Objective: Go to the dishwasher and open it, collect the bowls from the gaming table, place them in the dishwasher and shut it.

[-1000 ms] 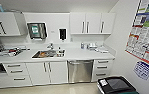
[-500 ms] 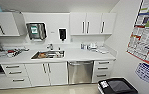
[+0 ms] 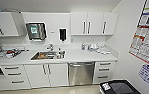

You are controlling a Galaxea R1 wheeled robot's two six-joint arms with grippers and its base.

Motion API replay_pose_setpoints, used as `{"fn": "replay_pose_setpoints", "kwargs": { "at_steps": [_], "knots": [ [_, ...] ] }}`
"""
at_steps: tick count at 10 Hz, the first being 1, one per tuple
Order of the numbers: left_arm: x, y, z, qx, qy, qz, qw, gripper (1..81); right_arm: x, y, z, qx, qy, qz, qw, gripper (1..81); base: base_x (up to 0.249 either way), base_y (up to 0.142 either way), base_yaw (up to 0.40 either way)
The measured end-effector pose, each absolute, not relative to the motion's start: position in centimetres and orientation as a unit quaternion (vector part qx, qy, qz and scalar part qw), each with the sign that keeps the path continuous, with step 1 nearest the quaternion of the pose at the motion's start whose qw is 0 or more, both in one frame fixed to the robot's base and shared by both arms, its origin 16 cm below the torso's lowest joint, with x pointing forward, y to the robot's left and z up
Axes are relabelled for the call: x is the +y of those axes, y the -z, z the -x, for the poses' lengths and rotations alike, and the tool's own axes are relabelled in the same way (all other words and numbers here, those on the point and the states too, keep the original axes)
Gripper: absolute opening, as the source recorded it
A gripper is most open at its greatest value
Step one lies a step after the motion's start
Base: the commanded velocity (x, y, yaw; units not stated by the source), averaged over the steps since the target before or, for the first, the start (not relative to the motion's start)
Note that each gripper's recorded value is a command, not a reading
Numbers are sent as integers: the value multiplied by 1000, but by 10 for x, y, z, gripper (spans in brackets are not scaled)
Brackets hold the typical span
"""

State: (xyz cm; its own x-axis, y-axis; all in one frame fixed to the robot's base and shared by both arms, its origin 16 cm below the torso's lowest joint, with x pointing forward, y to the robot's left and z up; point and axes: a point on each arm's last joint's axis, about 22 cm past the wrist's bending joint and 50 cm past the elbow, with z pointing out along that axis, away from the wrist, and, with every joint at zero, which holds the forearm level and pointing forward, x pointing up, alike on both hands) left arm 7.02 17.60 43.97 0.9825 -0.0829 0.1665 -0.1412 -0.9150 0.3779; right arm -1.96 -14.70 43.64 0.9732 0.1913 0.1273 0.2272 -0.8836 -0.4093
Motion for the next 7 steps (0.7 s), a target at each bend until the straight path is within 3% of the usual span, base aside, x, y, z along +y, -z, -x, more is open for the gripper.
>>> {"fn": "replay_pose_setpoints", "kwargs": {
  "at_steps": [7],
  "knots": [
    [175, -440, -70, -58, -74, -976, 198, 811, -147, -436, 20, -108, 41, 970, 215, 811, 72, 0, 0]
  ]
}}
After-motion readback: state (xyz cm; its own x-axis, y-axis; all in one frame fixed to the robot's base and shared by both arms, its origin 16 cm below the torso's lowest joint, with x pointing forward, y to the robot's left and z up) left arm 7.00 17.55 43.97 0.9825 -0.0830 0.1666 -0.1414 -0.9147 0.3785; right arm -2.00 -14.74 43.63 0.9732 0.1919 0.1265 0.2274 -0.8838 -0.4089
